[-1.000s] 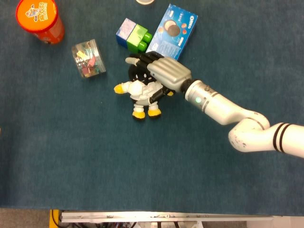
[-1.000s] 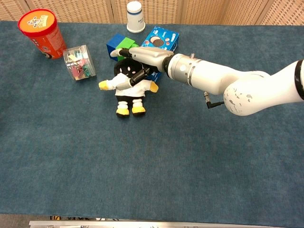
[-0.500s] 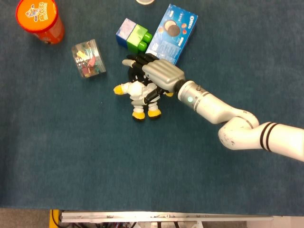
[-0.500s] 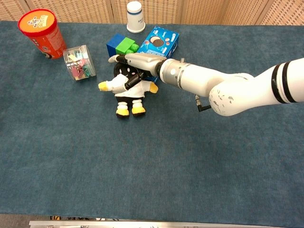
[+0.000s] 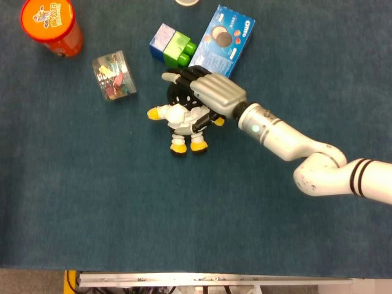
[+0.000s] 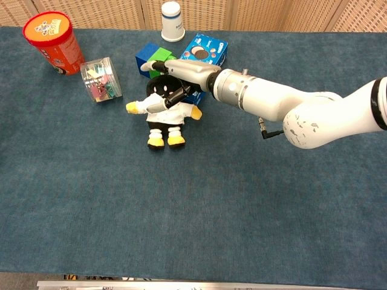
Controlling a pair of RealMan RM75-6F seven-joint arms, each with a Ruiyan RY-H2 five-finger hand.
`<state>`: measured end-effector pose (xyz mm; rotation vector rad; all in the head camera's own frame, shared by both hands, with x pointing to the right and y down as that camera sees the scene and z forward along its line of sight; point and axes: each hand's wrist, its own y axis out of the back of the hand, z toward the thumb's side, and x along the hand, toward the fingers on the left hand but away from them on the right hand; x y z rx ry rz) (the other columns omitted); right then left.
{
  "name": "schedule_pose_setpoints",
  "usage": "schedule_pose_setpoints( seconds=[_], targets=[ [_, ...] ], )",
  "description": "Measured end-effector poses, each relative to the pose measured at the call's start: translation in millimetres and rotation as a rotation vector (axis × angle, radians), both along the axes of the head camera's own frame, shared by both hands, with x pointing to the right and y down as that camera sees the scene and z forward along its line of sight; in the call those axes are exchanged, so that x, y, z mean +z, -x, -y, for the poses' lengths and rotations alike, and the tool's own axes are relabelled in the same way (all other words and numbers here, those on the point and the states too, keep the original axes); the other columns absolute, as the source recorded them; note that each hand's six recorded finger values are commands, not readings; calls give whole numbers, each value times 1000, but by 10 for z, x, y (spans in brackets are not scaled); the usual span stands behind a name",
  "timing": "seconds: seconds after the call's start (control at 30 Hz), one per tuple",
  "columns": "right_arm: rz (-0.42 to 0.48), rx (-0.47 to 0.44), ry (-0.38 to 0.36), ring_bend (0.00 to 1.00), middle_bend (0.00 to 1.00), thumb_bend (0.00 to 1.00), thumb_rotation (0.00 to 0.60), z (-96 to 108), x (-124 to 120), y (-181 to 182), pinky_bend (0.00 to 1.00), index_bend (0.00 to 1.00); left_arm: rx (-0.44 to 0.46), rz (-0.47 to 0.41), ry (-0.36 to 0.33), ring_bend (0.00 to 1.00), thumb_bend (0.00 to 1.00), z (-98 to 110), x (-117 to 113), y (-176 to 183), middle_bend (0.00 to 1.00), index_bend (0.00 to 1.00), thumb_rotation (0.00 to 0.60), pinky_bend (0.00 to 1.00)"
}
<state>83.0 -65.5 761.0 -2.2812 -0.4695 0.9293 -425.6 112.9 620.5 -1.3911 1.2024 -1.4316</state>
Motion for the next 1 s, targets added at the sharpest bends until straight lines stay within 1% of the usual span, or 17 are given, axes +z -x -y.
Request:
schedule_pose_setpoints(
  seconds=[0.23, 0.4, 0.53, 0.7, 0.83, 0.87, 0.9, 0.97, 1.0],
  targets=[
    [-27, -11, 27, 0, 0, 0, 278, -51, 143, 73, 0, 0, -7, 1, -1, 134, 222, -15, -11, 18, 166, 100, 600, 70],
    [-25, -20, 17, 0, 0, 0, 278, -82, 123, 28, 0, 0, -14, 3, 2, 135, 222, -25, -9, 35, 167, 100, 600, 70],
    [-6, -21, -1, 0, 0, 0, 279, -80, 28, -20, 0, 0, -1, -2, 4, 135, 222, -6, 3, 8, 166, 100, 600, 70],
    [12, -26, -35, 0, 0, 0, 278, -51, -158, -126, 0, 0, 10, -11, 0, 135, 222, 19, 6, -24, 167, 100, 600, 70],
    [14, -23, -85, 0, 0, 0, 283, -24, -354, -334, 0, 0, 9, -14, -5, 135, 222, 23, -4, -20, 167, 100, 600, 70],
    [9, -18, -106, 0, 0, 0, 283, -14, -423, -434, 0, 0, 8, -15, -8, 135, 222, 24, -9, -17, 167, 100, 600, 70],
    [4, -13, -127, 0, 0, 0, 298, -4, -478, -521, 0, 0, 8, -16, -9, 135, 222, 24, -12, -15, 167, 100, 600, 70],
    [-16, 5, -190, 0, 0, 0, 381, 23, -611, -756, 0, 0, 10, -19, -13, 135, 222, 30, -16, -15, 167, 100, 600, 70],
    [-29, 15, -224, 0, 0, 0, 440, 35, -670, -867, 0, 0, 11, -19, -14, 134, 222, 34, -17, -17, 167, 100, 600, 70]
  ],
)
